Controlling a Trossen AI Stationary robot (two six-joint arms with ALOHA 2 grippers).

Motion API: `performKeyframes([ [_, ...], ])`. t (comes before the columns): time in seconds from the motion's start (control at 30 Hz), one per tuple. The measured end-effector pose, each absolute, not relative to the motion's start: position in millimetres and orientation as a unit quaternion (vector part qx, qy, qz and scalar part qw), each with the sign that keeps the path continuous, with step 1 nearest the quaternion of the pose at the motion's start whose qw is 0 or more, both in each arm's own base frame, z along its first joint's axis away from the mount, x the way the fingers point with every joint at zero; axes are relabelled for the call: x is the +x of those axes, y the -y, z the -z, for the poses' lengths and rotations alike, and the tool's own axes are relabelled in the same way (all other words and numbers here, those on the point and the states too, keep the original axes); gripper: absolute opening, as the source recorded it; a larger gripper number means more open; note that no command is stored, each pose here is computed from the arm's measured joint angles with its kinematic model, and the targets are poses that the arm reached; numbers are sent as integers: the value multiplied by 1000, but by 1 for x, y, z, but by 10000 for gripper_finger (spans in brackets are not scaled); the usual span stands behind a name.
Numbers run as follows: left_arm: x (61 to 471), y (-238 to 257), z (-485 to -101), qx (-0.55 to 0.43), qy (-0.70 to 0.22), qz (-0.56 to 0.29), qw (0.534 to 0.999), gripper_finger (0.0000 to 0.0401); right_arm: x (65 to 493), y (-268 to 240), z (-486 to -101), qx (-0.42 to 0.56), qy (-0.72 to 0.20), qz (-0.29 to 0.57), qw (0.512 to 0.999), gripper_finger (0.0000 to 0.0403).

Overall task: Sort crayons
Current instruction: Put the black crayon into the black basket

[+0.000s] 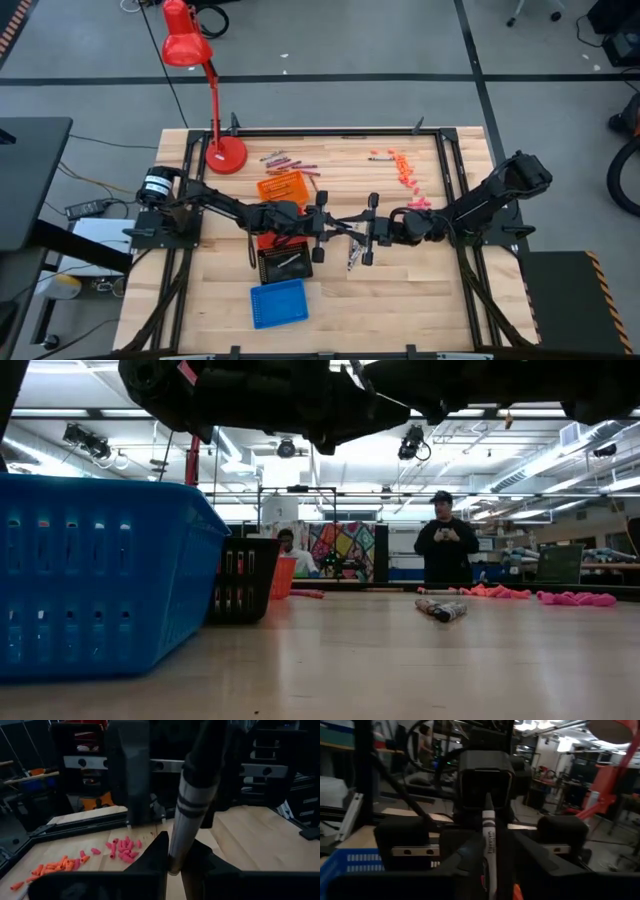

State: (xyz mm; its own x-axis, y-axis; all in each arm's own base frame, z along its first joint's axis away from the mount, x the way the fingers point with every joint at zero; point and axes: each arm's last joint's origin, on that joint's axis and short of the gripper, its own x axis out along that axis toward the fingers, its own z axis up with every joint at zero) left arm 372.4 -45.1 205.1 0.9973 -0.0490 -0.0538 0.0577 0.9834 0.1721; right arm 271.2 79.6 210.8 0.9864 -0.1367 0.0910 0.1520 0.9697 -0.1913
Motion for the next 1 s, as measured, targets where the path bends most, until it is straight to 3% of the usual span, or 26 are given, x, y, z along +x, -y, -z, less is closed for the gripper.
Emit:
performKeyframes([
  [0.17, 369, 45, -205, 90, -56, 30, 994, 36, 261, -84, -220, -116, 23, 98, 988, 163],
  [0.3, 356, 44, -219, 88, -110, 31, 990, 36, 245, -86, -236, -140, 6, 124, 982, 182],
  [0.7, 279, 73, -235, -74, -373, 34, 924, 38, 225, -77, -220, -136, -143, 102, 975, 181],
  [1.0, 265, 99, -222, -172, -438, 3, 883, 38, 243, -53, -209, -152, -165, 89, 971, 181],
])
